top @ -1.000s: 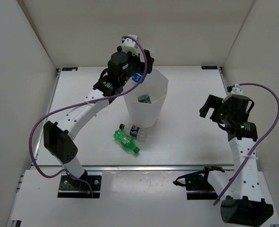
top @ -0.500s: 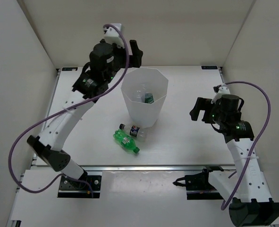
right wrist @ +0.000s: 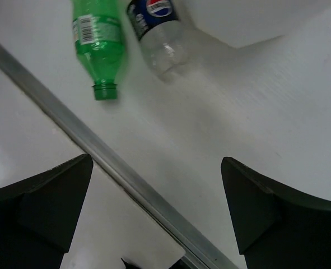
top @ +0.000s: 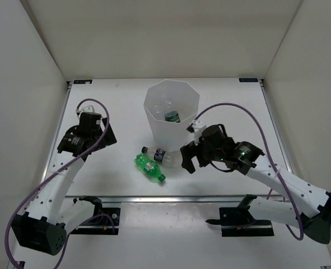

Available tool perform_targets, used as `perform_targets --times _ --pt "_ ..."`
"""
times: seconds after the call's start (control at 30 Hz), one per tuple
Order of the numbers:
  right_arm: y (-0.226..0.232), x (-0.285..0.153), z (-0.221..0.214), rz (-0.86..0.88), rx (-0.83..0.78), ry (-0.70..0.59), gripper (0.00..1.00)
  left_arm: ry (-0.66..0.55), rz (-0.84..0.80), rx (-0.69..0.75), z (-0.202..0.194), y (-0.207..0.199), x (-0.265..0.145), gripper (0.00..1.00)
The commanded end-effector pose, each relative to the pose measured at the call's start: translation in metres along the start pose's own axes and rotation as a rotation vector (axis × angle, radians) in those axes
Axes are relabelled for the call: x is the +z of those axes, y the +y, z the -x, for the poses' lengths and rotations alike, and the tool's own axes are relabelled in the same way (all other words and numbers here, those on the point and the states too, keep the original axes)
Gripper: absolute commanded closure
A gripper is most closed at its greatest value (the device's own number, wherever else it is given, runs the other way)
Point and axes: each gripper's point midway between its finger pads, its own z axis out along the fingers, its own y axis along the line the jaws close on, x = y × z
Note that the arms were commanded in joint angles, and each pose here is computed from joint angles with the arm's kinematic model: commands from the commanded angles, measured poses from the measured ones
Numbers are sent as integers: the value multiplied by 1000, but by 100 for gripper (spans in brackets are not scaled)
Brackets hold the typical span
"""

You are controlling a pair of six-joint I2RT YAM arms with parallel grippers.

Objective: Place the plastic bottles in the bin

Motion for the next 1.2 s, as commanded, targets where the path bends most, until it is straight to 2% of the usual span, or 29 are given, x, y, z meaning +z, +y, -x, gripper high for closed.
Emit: perform_targets --times 0.0,0.13,0.27,0.5,0.63,0.93,0.97,1.07,1.17 --pt "31 20 6 46 -51 -24 4 75 84 -36 -36 34 -12 1" --pt "77 48 12 143 -118 -27 5 51 83 -80 -48 46 -23 2" --pt "104 81 16 116 -200 -17 6 49 124 -52 -50 57 -32 2" --pt "102 135 28 9 -160 -13 17 53 103 -58 -57 57 -34 1" --pt "114 155 17 -4 -246 -13 24 61 109 -45 -59 59 -34 2" --pt "119 198 -20 5 -282 102 36 61 123 -46 -59 63 -38 2" --pt "120 199 -17 13 -281 96 43 54 119 -46 -59 63 -38 2" --pt "131 198 -19 33 -296 100 54 65 123 -38 -60 63 -37 2" --pt "150 182 1 75 -331 39 76 60 116 -42 -59 61 -35 1"
